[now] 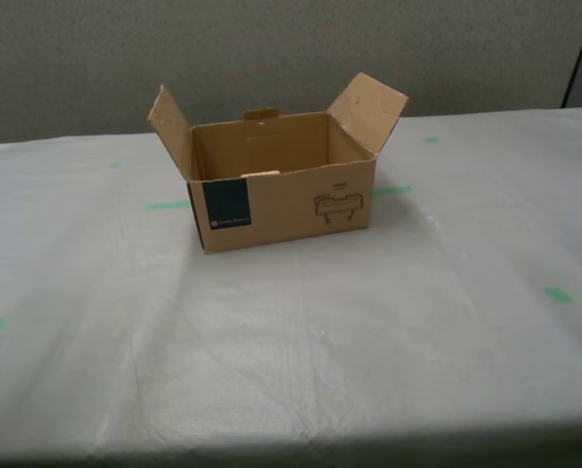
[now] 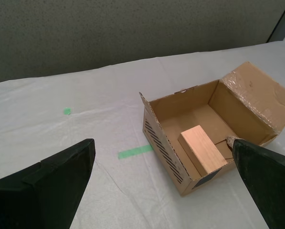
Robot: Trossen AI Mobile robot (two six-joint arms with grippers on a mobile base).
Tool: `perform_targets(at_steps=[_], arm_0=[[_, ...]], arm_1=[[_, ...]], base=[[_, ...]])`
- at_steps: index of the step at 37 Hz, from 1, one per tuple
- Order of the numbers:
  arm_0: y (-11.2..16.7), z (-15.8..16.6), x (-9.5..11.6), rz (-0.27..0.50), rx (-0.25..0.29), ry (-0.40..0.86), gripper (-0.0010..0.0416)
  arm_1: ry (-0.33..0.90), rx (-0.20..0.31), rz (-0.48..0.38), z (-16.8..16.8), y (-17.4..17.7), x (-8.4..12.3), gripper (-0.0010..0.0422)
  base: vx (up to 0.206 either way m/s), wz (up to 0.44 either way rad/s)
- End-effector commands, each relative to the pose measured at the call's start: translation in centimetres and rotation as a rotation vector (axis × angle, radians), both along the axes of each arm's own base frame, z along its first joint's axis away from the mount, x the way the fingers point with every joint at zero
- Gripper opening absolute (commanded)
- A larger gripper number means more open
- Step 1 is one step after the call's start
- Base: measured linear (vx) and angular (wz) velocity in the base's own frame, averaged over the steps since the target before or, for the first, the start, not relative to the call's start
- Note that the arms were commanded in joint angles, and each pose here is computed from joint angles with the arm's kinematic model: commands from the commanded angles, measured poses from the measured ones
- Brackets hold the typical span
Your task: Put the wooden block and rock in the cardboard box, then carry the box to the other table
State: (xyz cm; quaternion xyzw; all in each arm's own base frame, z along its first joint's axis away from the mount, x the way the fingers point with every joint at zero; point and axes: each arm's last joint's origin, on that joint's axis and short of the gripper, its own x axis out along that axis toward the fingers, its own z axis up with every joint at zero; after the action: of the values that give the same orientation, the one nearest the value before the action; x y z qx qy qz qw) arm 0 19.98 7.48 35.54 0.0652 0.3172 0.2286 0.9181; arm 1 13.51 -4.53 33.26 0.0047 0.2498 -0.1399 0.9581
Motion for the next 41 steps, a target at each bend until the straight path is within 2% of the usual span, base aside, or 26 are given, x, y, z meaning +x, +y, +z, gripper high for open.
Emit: perform_targets(at_steps=[1,41], arm_0=[[0.01,0.04,0.0,-0.002,0.0,-0.003,0.0393],[0.01,0.04,0.0,-0.002,0.0,-0.003,0.0394]], arm_1=[[-0.002,0.001,0.001,0.03,0.0,0.0,0.0394],[-0.002,0.001,0.001,0.03,0.01,0.0,0.0394]], base=[[0.0,0.0],[0.0,0.0]])
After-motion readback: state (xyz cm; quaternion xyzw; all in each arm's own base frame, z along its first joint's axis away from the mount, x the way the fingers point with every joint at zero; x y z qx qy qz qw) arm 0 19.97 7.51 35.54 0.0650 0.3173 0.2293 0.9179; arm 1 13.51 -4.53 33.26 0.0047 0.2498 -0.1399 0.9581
